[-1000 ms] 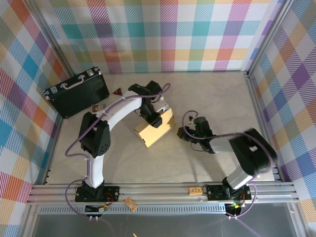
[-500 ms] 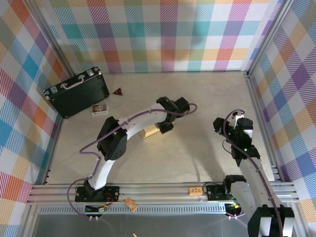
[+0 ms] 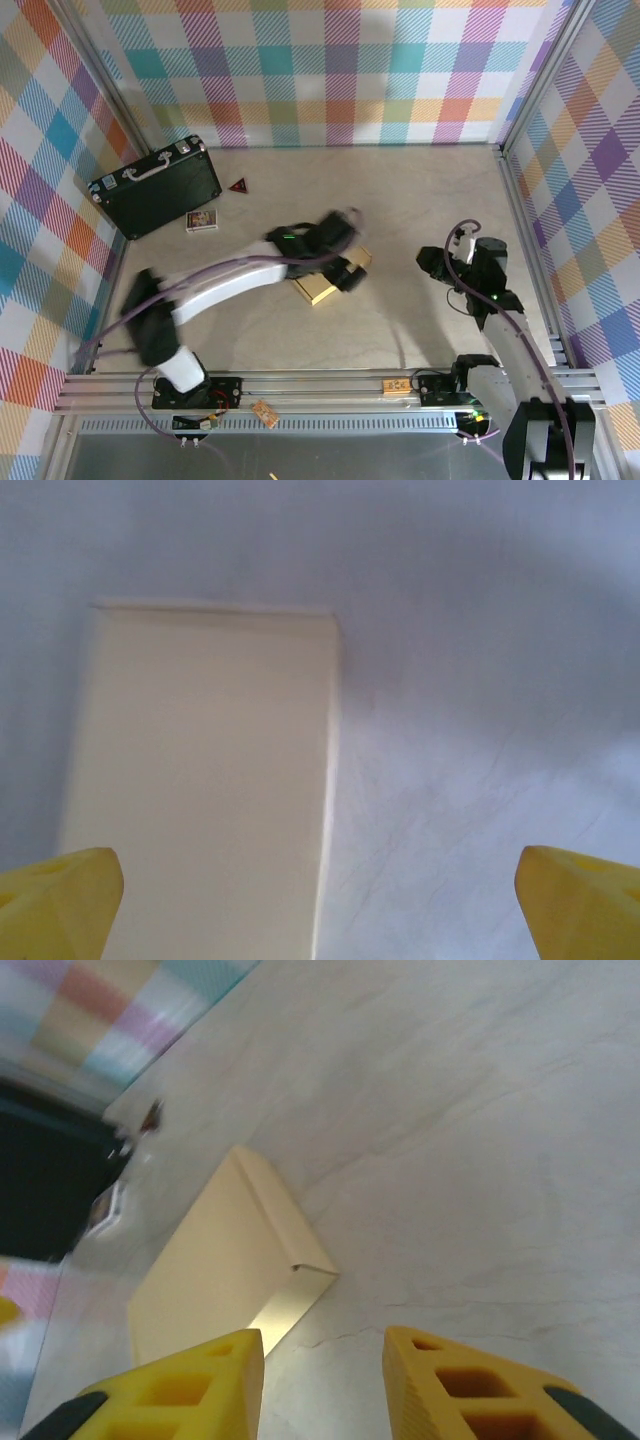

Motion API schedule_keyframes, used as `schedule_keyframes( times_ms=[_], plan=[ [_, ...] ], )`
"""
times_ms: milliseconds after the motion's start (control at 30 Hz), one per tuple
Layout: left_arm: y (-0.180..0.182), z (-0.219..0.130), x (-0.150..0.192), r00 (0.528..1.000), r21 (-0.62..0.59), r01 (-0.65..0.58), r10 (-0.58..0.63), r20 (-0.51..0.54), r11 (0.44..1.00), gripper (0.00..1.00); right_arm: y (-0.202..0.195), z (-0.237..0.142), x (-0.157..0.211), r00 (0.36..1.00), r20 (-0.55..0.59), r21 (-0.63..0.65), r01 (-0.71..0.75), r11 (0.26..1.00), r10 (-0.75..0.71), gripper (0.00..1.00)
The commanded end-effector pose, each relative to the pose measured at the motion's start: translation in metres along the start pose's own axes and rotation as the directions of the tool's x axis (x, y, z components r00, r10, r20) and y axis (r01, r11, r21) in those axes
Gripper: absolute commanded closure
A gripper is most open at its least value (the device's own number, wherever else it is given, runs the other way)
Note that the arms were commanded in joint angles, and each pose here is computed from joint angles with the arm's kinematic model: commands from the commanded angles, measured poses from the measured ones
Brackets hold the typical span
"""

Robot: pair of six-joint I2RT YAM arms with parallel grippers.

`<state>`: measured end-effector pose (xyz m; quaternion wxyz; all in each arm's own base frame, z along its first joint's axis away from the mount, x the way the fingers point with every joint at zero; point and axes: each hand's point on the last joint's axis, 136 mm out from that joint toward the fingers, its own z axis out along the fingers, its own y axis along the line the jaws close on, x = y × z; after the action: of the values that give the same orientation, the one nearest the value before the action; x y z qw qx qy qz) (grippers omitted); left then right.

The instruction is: Fold the paper box

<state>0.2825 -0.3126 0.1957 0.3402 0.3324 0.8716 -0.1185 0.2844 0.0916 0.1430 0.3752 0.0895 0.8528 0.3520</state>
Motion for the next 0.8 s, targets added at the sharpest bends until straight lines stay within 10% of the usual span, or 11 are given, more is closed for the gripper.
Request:
schedule_keyframes(
  times_ms=[0,167,300,433,633,767],
  plan=[
    [0.083,-0.034,-0.029,0.873,-0.006,0.304,-0.276,0.401,0.953,0.00,0.013,0.013,-0.013,0.984,-0.002,-0.046,0.180,0.983,-0.180,0.58],
    [0.221,-0.079,0.069,0.803,-0.424,0.508,-0.234,0.548,0.750,0.00,-0.032,-0.002,-0.072,0.814,0.145,0.423,0.463,0.779,-0.562,0.00],
    [0.283,-0.092,0.134,0.831,-0.615,0.524,-0.197,0.519,0.589,0.00,-0.083,0.025,-0.079,0.861,0.175,0.420,0.373,0.827,-0.477,0.01],
    [0.307,-0.046,0.171,0.678,-0.429,0.678,-0.282,0.679,0.597,0.00,-0.090,0.067,-0.090,0.844,0.156,0.371,0.431,0.823,-0.512,0.01],
    [0.298,0.000,0.163,0.730,-0.346,0.576,-0.275,0.626,0.741,0.00,-0.087,0.066,-0.073,0.793,0.231,0.334,0.481,0.811,-0.565,0.01],
    [0.309,0.001,0.170,0.734,-0.386,0.622,-0.335,0.591,0.682,0.00,-0.093,0.069,-0.076,0.819,0.192,0.357,0.455,0.816,-0.541,0.01]
  ],
)
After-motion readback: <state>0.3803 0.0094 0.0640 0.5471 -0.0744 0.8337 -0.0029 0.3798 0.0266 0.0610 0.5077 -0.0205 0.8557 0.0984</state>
